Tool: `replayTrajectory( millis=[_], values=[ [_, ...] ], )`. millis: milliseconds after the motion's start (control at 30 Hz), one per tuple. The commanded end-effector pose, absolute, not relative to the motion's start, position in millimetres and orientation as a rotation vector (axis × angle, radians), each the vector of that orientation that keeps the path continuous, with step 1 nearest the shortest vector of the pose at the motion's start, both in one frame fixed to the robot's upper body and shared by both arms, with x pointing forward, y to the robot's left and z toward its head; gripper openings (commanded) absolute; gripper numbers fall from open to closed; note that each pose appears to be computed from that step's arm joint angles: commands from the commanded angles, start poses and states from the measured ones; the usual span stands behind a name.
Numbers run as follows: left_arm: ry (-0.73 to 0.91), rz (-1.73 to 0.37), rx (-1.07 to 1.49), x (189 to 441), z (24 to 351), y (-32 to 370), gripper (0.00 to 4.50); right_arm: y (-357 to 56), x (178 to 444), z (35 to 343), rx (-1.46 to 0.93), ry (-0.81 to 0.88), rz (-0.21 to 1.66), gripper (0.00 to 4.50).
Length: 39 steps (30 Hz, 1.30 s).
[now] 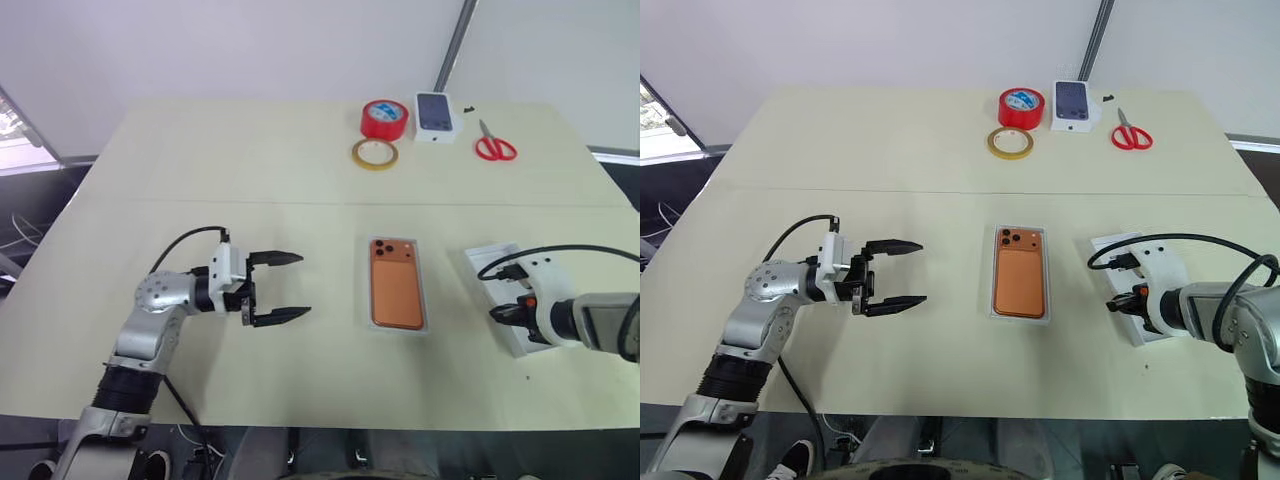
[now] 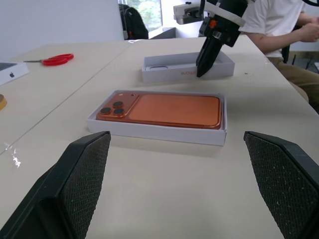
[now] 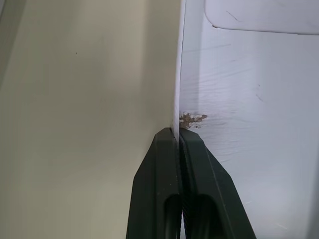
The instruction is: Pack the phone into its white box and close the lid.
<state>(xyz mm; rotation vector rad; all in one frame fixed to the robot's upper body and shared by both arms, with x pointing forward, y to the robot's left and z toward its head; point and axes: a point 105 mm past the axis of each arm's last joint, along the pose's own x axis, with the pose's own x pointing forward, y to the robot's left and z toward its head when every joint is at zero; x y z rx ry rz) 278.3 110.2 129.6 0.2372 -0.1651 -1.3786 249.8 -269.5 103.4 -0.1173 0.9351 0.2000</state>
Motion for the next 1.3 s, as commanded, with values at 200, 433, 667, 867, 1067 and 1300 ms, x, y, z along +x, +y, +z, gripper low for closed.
replayTrajectory(
  millis=[200, 433, 667, 867, 1067, 1300],
  values=[
    [-0.202, -1.367, 0.268, 282.8, 138.4, 106.1, 4.50, -253.1, 281.3, 134.5, 0.099, 0.725, 0.262, 0.03],
    [-0.214, -1.331, 0.235, 289.8, 143.1, 104.4, 4.50, -221.1, 319.5, 175.6, 0.281, 0.380, 0.405, 0.03],
    [-0.226, -1.280, 0.204, 296.8, 148.8, 101.6, 4.50, -181.3, 330.7, 193.9, 0.572, 0.165, 0.498, 0.03],
    [-0.233, -1.235, 0.160, 303.9, 156.7, 99.6, 4.50, -117.3, 301.4, 214.0, 0.745, 0.139, 0.824, 0.03],
    [-0.218, -1.184, 0.082, 310.8, 164.6, 100.2, 4.50, -83.2, 252.3, 202.2, 0.835, 0.256, 1.048, 0.03],
    [-0.216, -1.189, 0.024, 306.8, 174.4, 98.4, 4.50, -74.7, 230.5, 182.3, 0.950, 0.453, 1.044, 0.03]
  ],
)
